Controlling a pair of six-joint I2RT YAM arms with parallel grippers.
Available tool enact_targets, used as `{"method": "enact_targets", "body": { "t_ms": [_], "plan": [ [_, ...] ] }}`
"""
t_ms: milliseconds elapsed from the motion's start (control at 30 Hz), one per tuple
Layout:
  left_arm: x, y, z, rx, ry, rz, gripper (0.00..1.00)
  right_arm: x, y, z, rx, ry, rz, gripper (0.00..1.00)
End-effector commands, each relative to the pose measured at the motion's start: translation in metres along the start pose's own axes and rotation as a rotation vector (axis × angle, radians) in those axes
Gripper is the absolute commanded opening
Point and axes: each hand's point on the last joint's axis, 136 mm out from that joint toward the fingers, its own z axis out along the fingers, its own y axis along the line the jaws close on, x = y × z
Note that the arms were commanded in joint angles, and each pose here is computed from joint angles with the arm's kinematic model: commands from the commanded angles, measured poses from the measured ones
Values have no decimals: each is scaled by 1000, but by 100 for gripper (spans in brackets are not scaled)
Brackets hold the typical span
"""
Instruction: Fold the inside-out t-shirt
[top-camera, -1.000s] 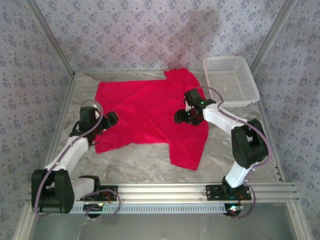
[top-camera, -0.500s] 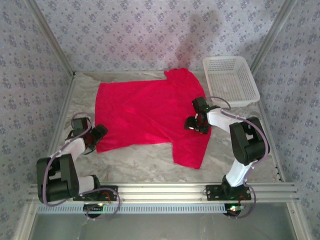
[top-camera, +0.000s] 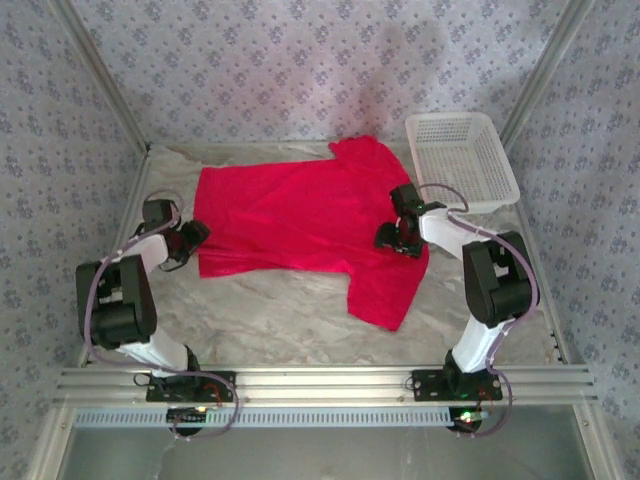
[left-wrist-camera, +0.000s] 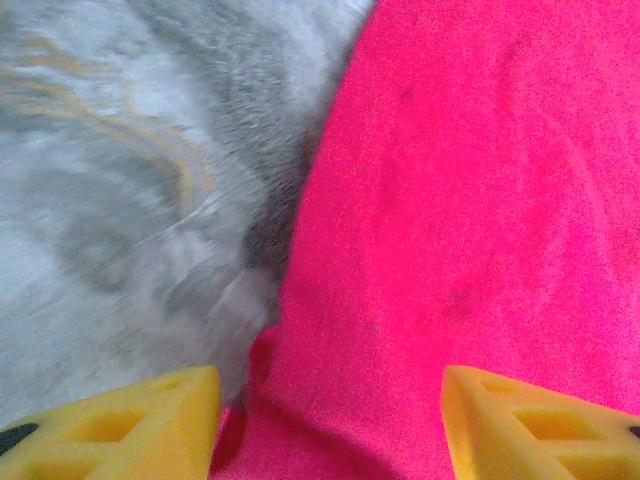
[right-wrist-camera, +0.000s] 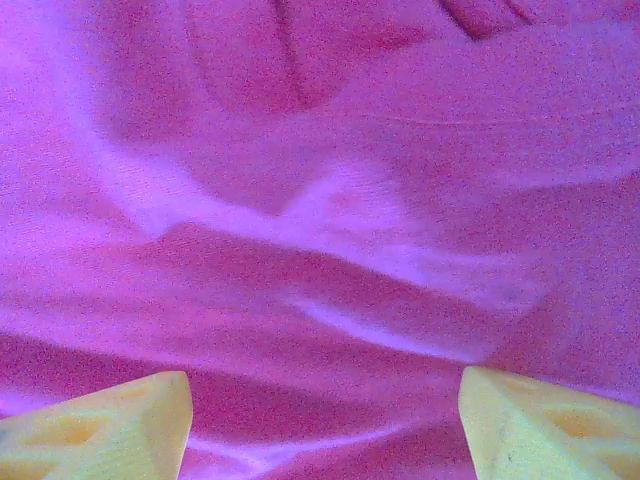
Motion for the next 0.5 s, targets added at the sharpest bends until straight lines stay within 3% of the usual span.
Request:
{"method": "enact_targets", "body": {
  "t_ms": [0, 200, 367, 467],
  "plan": [
    [8, 19, -43, -113, -34, 49, 57, -2, 17, -40, -37, -51, -71, 73],
    [54, 35, -54, -65, -9, 15, 43, 6, 31, -57, -101, -69, -107, 73],
    [59, 35, -42, -43, 18, 1, 19, 7, 39, -56, -129, -59, -120, 72],
    [52, 30, -32, -37, 25, -3, 18, 9, 42, -56, -137, -56, -125, 72]
  ]
}}
